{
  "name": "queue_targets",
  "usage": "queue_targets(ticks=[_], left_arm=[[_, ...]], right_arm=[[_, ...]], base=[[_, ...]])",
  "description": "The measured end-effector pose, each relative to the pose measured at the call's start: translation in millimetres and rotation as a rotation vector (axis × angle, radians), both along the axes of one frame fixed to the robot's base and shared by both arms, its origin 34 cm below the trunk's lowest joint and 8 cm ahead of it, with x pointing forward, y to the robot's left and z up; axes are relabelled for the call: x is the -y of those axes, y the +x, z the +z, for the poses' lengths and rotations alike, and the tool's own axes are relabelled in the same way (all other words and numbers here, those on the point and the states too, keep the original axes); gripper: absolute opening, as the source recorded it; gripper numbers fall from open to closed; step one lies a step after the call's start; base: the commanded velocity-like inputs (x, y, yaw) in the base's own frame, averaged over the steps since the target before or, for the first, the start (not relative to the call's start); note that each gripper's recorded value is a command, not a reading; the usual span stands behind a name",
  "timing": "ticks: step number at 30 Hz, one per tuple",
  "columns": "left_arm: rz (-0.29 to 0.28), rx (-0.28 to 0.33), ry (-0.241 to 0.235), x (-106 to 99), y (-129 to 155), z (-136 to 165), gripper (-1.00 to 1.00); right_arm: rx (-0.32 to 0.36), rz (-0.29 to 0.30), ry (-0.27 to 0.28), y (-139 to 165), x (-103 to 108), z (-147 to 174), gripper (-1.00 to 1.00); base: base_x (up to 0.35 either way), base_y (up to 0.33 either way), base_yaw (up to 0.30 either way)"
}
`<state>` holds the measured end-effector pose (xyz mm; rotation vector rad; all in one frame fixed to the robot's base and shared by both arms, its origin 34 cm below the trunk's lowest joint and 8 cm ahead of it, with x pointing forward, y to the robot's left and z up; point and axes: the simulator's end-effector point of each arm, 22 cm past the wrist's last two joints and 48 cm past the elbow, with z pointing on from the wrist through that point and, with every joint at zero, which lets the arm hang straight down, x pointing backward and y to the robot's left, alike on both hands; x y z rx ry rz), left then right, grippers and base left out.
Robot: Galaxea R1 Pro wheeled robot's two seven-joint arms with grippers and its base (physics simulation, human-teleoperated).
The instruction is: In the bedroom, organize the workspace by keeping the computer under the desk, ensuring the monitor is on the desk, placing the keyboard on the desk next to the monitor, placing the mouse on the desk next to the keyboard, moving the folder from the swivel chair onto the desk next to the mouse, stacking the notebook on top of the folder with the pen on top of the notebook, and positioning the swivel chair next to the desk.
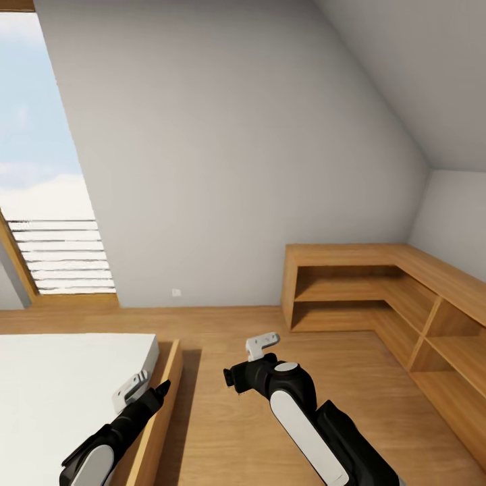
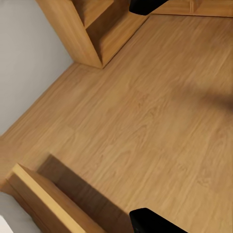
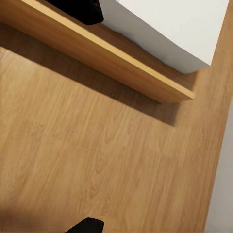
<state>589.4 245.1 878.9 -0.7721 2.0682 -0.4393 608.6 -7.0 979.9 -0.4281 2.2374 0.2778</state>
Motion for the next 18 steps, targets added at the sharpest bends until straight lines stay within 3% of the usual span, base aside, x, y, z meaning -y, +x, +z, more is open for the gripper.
queue_targets(ticks=[18], left_arm=[[0.0, 0.0, 0.0, 0.7, 0.2, 0.0, 1.0]], right_arm=[[0.002, -0.019, 0.008, 3.2, 5.4, 0.2, 1.0]], base=[[0.341, 0.0, 0.0]])
